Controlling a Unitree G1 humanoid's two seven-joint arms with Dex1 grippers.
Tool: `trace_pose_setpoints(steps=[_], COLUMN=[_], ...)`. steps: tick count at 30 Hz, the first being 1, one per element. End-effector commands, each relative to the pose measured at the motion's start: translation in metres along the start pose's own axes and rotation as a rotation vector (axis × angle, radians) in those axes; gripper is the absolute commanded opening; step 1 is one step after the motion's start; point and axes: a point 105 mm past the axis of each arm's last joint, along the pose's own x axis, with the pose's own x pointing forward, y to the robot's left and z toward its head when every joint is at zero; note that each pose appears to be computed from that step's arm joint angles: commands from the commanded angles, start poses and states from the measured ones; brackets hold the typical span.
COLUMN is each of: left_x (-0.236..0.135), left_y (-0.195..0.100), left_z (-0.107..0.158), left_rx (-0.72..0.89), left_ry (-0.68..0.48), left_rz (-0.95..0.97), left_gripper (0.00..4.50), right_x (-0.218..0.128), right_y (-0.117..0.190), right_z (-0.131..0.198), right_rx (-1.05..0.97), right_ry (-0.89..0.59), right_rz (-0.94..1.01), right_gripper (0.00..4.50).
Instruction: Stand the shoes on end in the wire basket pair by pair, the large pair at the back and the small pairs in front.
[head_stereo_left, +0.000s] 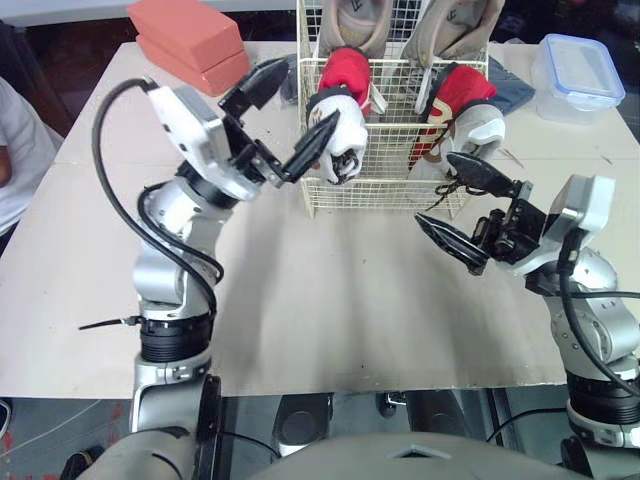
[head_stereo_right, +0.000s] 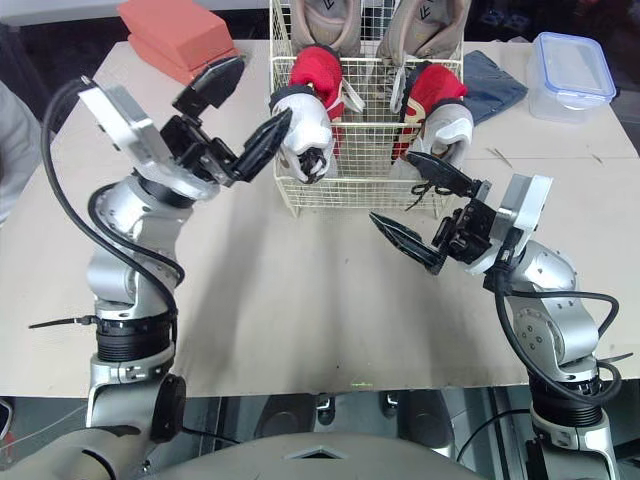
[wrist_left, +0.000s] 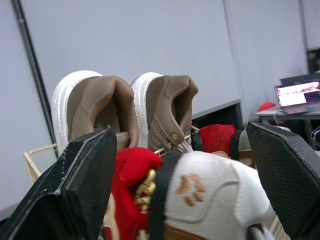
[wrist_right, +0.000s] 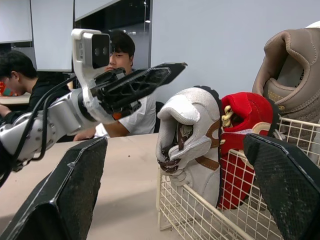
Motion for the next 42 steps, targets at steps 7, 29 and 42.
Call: trace_pose_setpoints(steps=[7, 29, 42], left_x=[0.03, 0.013, -0.094], left_y=[0.013, 0.036, 0.041], left_z=[0.018, -0.007, 0.012], left_rx=[0.211, 0.153, 0.047], left_ry=[-0.065, 0.042, 0.216], left_rz=[0.19, 0.272, 0.063], left_gripper=[4.44, 4.44, 4.44], right_x=[0.002, -0.006, -0.069], right_y=[0.001, 0.003, -0.023], right_z=[0.01, 0.005, -0.008], right_rx=[-0.039, -0.033, -0.089], right_ry=[-0.029, -0.019, 0.19], right_rz=[0.013, -0.012, -0.107], right_gripper=[4.31, 4.31, 4.31])
